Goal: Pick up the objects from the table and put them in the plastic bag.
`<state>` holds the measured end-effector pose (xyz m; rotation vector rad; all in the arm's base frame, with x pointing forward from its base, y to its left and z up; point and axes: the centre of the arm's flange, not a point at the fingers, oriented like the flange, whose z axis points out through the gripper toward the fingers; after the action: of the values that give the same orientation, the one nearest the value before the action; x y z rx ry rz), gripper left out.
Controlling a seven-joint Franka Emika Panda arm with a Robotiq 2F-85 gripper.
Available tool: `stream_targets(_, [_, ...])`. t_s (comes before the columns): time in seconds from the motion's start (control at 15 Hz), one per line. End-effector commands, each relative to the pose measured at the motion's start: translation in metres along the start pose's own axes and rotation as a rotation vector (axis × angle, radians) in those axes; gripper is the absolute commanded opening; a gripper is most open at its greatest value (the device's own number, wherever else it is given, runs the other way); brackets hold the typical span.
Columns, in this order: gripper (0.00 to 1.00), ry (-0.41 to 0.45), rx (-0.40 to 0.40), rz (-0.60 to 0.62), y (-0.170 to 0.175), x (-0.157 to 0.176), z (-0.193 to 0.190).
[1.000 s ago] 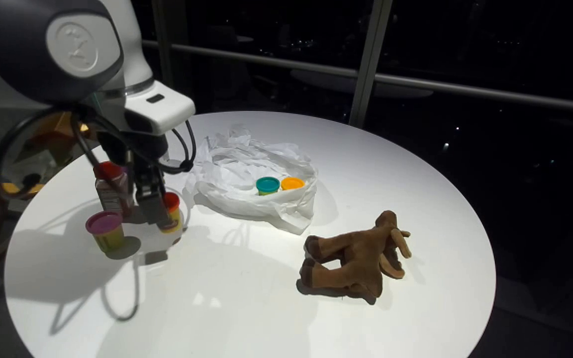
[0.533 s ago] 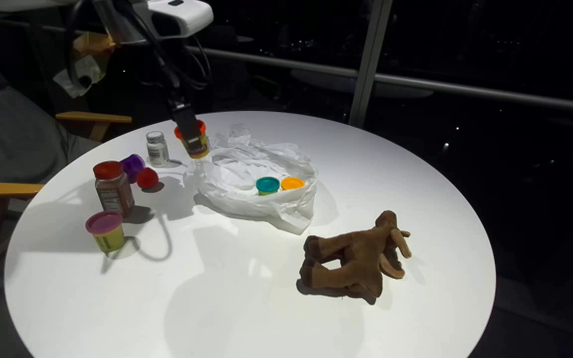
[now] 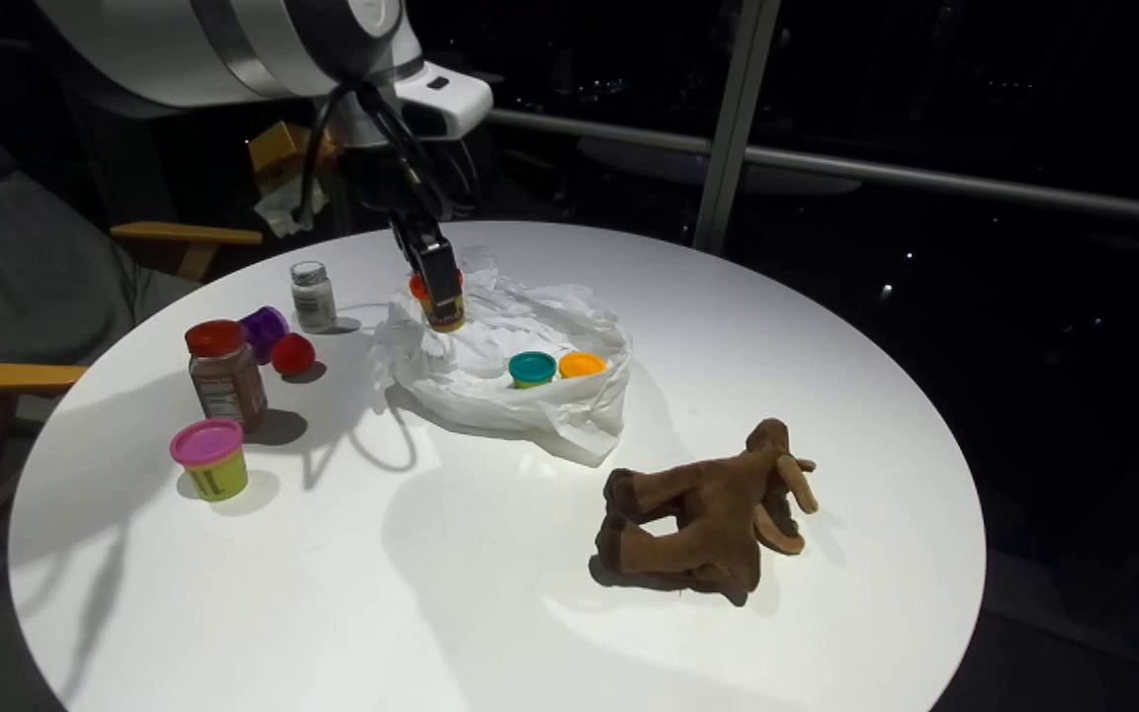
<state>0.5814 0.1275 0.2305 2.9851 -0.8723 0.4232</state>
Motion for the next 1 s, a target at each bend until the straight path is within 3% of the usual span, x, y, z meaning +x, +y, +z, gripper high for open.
stream_targets(0.0, [0.25,-0.027,-0.009,-0.001,-0.008,0.017,0.034])
stream_targets(0.27, [0.25,-0.076,-0.042,-0.002,0.006,0.009,0.066])
stream_targets(0.53, [0.25,-0.039,-0.006,0.016,0.010,0.008,0.074])
stream_targets(0.67, [0.77,-0.015,0.030,0.028,0.007,0.009,0.069])
stream_targets(0.8, [0.80,0.027,0.068,0.023,0.003,0.010,0.049])
stream_targets(0.93, [0.93,0.087,0.087,0.002,-0.002,0.008,0.027])
